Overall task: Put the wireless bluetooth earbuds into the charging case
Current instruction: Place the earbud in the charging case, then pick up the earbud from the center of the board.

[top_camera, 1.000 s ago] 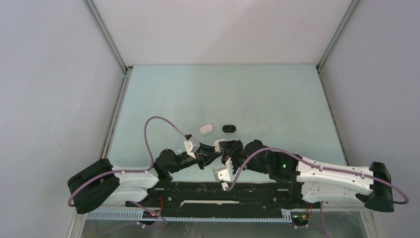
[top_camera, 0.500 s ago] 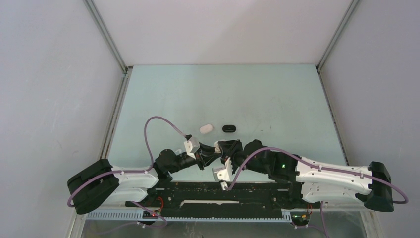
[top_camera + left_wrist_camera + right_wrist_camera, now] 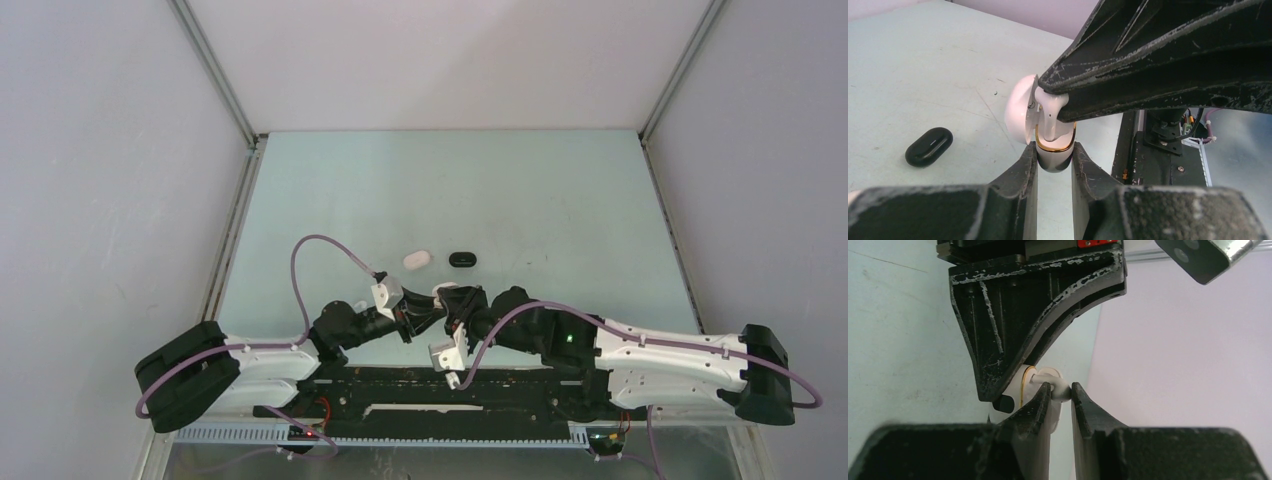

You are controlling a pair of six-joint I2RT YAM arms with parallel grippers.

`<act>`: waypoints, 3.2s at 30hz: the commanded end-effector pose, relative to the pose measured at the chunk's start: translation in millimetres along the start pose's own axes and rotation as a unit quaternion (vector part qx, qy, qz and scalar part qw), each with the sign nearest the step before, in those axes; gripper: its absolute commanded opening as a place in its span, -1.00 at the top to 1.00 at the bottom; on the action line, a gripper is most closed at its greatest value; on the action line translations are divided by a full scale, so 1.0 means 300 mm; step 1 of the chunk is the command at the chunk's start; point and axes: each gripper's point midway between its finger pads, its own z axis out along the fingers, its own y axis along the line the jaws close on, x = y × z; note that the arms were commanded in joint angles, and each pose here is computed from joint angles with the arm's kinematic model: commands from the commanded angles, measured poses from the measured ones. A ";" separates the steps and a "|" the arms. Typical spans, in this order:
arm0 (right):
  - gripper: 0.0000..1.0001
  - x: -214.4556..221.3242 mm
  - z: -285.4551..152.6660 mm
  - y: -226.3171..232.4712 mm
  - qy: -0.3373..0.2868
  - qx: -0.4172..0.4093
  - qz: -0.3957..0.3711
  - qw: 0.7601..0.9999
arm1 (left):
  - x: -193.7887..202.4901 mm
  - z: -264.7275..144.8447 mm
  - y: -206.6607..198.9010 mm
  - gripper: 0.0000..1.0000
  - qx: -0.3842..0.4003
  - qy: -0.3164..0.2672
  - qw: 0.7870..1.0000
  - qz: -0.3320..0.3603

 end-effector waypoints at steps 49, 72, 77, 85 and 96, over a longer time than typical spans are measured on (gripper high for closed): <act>-0.07 0.238 -0.251 -0.139 0.079 -0.139 0.489 0.858 | -0.021 0.006 0.006 1.00 0.005 -0.013 0.999 0.031; 0.13 0.474 0.052 0.035 0.122 -0.083 0.657 0.739 | -0.100 -0.234 0.329 1.00 -0.328 -0.029 0.944 -0.023; 0.13 0.351 0.198 0.105 0.112 -0.155 0.626 0.756 | -0.146 -0.420 0.400 1.00 -0.457 -0.052 0.885 -0.073; 0.14 0.234 0.450 0.115 0.085 -0.197 0.636 0.741 | -0.235 -0.602 0.400 1.00 -0.529 -0.073 0.841 -0.083; 0.00 0.123 0.750 0.191 0.072 -0.256 0.620 0.738 | -0.354 -0.628 0.372 1.00 -0.527 -0.100 0.840 -0.088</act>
